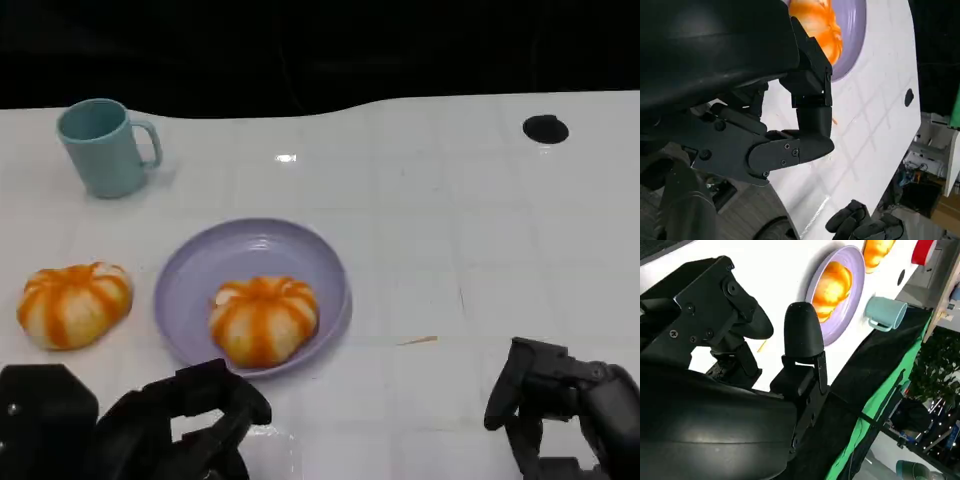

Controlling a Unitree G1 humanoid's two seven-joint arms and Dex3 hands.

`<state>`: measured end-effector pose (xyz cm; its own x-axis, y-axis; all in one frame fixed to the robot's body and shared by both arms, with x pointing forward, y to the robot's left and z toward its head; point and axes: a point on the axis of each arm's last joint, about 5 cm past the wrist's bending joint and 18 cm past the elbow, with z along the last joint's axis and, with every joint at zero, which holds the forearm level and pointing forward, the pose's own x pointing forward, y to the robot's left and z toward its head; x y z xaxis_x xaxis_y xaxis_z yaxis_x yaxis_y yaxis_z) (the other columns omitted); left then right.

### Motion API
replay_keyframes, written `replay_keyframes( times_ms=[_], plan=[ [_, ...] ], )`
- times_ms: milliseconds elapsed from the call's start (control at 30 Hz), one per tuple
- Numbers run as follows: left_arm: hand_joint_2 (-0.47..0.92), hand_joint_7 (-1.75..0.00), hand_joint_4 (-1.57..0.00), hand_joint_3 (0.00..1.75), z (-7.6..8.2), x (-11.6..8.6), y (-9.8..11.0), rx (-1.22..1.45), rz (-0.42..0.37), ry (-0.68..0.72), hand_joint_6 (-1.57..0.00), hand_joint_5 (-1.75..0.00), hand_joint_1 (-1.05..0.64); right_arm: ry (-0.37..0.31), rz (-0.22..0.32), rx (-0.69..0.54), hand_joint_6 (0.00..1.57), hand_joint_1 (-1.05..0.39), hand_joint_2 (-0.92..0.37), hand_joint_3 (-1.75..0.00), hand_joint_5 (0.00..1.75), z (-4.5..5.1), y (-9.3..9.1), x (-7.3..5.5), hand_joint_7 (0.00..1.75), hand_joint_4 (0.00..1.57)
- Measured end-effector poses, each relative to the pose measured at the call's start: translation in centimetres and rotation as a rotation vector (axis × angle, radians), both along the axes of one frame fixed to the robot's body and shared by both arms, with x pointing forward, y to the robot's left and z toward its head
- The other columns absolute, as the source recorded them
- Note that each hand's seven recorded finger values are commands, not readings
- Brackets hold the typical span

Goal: Grasp the bread from the table and place it into the plate.

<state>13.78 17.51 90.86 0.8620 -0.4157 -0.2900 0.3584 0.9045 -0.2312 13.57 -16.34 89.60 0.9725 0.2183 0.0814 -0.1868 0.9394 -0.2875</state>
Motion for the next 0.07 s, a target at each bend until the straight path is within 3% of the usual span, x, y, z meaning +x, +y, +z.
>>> replay_keyframes(
  times_ms=[67],
  plan=[
    [0.85, -1.42, -0.69, 0.63, -0.04, 0.0, 0.01, 0.0, 0.0, -0.001, -0.64, -1.75, -0.39, 0.0, 0.001, 0.001, 0.79, 0.09, -0.37, -1.4, 1.75, 0.0, 0.0, 0.0, 1.52, 0.93]
  ],
)
